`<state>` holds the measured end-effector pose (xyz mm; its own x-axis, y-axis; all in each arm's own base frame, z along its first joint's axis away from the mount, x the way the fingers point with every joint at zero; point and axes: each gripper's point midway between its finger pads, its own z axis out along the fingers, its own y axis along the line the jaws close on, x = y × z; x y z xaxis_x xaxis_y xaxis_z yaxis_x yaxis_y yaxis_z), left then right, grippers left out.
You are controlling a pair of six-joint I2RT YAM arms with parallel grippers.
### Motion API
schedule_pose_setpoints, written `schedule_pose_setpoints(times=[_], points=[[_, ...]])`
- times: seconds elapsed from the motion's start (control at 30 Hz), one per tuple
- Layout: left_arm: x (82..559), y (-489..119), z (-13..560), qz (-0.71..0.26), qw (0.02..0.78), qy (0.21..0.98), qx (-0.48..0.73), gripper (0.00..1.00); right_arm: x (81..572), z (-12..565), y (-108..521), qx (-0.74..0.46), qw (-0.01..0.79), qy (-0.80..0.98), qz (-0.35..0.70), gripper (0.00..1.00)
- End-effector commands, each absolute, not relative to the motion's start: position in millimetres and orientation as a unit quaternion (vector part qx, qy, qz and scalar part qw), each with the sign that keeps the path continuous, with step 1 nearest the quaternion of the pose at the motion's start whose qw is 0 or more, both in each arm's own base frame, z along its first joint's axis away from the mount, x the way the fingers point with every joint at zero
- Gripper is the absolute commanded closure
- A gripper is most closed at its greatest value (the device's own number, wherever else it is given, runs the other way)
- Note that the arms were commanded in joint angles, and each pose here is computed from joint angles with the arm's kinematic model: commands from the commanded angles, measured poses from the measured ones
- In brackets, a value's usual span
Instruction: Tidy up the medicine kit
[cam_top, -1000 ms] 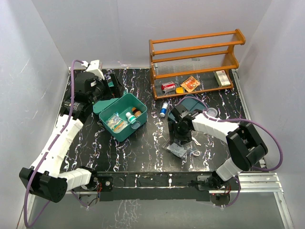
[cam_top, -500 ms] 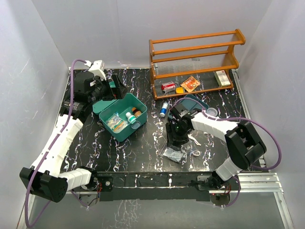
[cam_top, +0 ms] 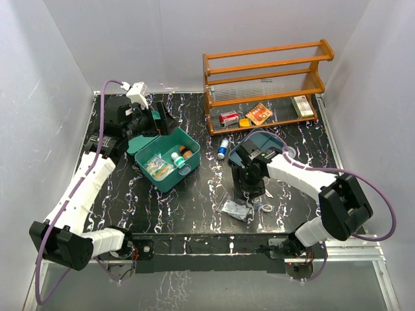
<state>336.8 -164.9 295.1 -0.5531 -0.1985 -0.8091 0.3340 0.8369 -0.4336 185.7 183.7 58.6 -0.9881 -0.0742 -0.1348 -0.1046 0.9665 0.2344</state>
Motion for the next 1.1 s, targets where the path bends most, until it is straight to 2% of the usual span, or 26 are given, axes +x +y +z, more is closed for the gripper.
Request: schedule_pose_setpoints(times=[0.0, 0.2, 0.37, 0.53, 0.7, 0.77, 0.93, 1.07], points=[[337, -171, 301, -0.301, 0.476, 0.825, 0.052, 0.01, 166, 63, 182, -0.031, 0.036, 0.99, 0.135, 0.44], [337, -172, 299, -0.305, 0.471, 0.826, 0.053, 0.01, 146, 50, 177, -0.016, -0.008, 0.991, 0.129, 0.51], [337, -172, 298, -0.304, 0.471, 0.827, 0.051, 0.01, 139, 38, 176, -0.011, -0.026, 0.991, 0.128, 0.49], [337, -172, 296, -0.304, 0.468, 0.828, 0.049, 0.01, 147, 30, 186, -0.019, -0.011, 0.988, 0.154, 0.47], [339, -172, 295, -0.303, 0.465, 0.831, 0.045, 0.01, 170, 31, 195, -0.04, 0.03, 0.985, 0.163, 0.52], [339, -172, 296, -0.303, 0.464, 0.831, 0.045, 0.01, 176, 28, 195, -0.043, 0.038, 0.986, 0.155, 0.56], [341, -172, 301, -0.303, 0.471, 0.827, 0.047, 0.01, 185, 22, 199, -0.043, 0.047, 0.986, 0.155, 0.78], [340, -174, 302, -0.307, 0.471, 0.825, 0.049, 0.01, 199, 28, 200, -0.049, 0.075, 0.985, 0.147, 0.88]])
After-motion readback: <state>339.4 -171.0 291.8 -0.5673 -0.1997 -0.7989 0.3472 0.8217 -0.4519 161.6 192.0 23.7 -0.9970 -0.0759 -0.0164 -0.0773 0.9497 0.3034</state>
